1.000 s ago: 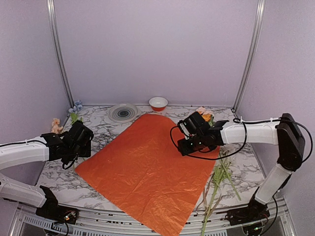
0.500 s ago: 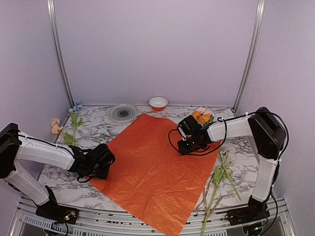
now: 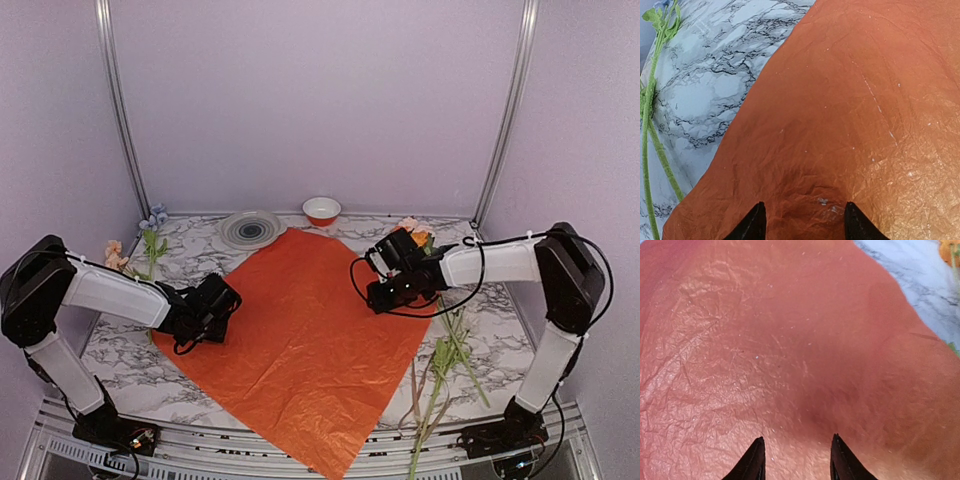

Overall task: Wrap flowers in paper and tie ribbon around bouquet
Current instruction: Adjust the flattened wrapping paper at the center of the board, then pick up the fake flower from the corner of the board.

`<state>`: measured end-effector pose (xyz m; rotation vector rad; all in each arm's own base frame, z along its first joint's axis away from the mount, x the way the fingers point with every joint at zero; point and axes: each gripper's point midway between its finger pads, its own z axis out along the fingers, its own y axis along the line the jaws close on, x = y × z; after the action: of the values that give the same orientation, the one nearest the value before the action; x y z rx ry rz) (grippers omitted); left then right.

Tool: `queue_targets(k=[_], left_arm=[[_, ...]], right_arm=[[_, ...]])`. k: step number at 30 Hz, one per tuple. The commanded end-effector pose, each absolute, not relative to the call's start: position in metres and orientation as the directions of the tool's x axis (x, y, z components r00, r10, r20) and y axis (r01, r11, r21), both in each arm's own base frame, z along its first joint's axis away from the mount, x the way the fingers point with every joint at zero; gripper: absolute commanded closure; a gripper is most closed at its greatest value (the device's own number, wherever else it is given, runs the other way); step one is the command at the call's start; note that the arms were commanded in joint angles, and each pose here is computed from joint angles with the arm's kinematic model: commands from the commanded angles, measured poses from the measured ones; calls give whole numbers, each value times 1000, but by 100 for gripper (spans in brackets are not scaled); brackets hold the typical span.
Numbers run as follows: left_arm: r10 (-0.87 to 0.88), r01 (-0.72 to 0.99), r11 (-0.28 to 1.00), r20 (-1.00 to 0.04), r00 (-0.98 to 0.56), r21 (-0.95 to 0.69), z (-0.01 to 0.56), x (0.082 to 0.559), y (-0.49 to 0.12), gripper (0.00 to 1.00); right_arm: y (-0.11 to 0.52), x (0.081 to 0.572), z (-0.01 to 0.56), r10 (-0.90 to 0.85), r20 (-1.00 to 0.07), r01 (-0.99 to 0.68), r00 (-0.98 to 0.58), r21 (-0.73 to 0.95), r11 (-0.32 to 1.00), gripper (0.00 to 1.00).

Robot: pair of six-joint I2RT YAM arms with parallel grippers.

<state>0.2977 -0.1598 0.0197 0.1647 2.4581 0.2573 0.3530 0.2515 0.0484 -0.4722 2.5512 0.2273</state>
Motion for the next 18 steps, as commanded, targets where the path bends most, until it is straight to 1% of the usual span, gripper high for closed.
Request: queue_targets(k=[1, 4, 7, 8, 10, 12, 16, 18], left_arm=[[251, 106, 948, -500, -829, 300, 0, 283, -143, 47], [253, 117, 953, -520, -816, 280, 7, 288, -149, 46], [252, 128, 959, -555, -793, 252, 22, 294, -157, 42], [257, 141, 960, -562, -786, 242, 26, 295, -160, 41], [248, 162, 967, -610, -753, 194, 50, 305, -175, 37], [249, 186, 969, -638, -729, 165, 67, 309, -184, 34], [241, 214, 969, -685, -688, 127, 94, 311, -190, 22], [242, 224, 967, -700, -671, 120, 104, 310, -190, 19]], right_arm=[[207, 377, 126, -184, -638, -269, -747, 37, 963, 58], [142, 375, 143, -69, -655, -103, -753, 13, 995, 60], [103, 352, 129, -38, -573, -32, -819, -22, 999, 64], [98, 341, 120, -49, -524, -35, -850, -36, 999, 65], [98, 320, 101, -81, -414, -73, -907, -36, 997, 65], [100, 305, 84, -118, -319, -112, -941, -36, 993, 64], [79, 295, 59, -137, -215, -106, -967, -149, 983, 63], [76, 292, 53, -140, -188, -110, -972, -160, 981, 66]])
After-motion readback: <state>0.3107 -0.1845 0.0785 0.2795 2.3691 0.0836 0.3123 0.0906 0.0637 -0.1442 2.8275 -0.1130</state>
